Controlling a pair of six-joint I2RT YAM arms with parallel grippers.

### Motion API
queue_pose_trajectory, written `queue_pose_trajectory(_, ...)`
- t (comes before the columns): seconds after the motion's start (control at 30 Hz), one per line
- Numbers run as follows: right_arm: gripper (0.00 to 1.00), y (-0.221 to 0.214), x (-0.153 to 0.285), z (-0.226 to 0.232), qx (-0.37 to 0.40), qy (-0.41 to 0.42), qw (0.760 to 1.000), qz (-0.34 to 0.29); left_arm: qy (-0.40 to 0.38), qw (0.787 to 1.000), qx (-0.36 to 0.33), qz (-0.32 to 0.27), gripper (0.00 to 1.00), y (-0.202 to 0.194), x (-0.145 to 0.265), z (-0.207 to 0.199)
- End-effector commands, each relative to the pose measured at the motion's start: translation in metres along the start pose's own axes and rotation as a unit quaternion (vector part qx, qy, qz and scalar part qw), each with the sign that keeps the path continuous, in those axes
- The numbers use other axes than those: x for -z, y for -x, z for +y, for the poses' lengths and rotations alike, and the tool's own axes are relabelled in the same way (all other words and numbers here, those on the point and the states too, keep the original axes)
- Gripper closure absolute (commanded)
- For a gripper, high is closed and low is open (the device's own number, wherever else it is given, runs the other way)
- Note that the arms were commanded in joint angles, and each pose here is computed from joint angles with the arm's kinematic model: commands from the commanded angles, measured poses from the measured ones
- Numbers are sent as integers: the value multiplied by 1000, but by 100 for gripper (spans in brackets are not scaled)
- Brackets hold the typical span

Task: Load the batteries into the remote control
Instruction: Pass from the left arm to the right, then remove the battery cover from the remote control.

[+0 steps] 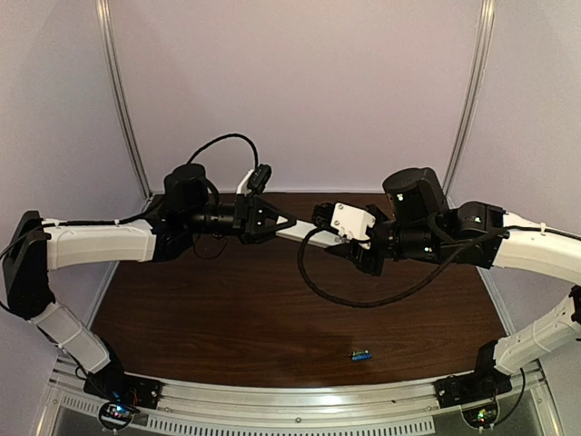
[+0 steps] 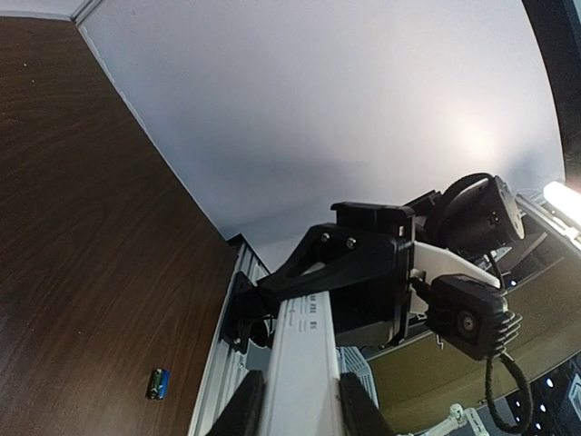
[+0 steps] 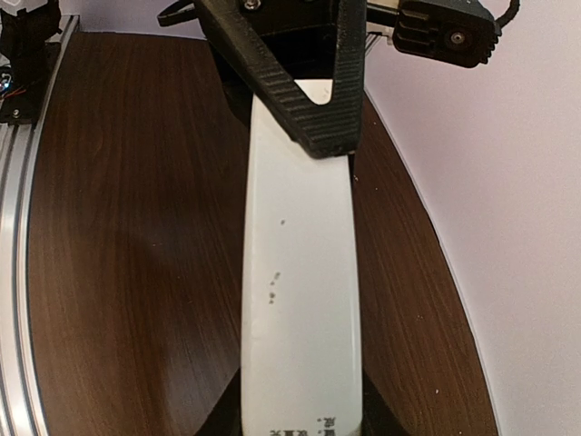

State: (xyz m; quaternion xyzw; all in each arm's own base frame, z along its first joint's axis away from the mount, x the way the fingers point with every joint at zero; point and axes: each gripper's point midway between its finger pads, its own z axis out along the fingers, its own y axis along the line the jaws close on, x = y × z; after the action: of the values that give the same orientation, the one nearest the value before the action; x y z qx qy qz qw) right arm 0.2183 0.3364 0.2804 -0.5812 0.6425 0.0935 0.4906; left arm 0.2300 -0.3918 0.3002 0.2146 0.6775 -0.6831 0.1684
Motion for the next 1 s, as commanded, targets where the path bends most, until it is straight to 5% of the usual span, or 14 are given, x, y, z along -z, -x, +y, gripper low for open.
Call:
queue_pose_trajectory(0.0,99,4,6,-8,-9,-23,1000,-4,-21,999,-42,-15,85,12,5,-24)
queue_pose_trajectory(0.1,100,2,6,-10,-12,-28,1000,1,-15,999,-42,-12,51,11,7,-21)
queue_pose_trajectory(0.23,100,1,5,-12,-20,-32,999,6,24,998,-60,-12,41,11,10,-15)
queue_pose_trajectory(0.77,100,5,-7,-12,-32,-25,999,22,154,985,-76,6,66,16,13,22)
queue_pose_trajectory(0.97,100,1,0,-12,-24,-30,999,19,90,994,-68,-5,75,15,19,10)
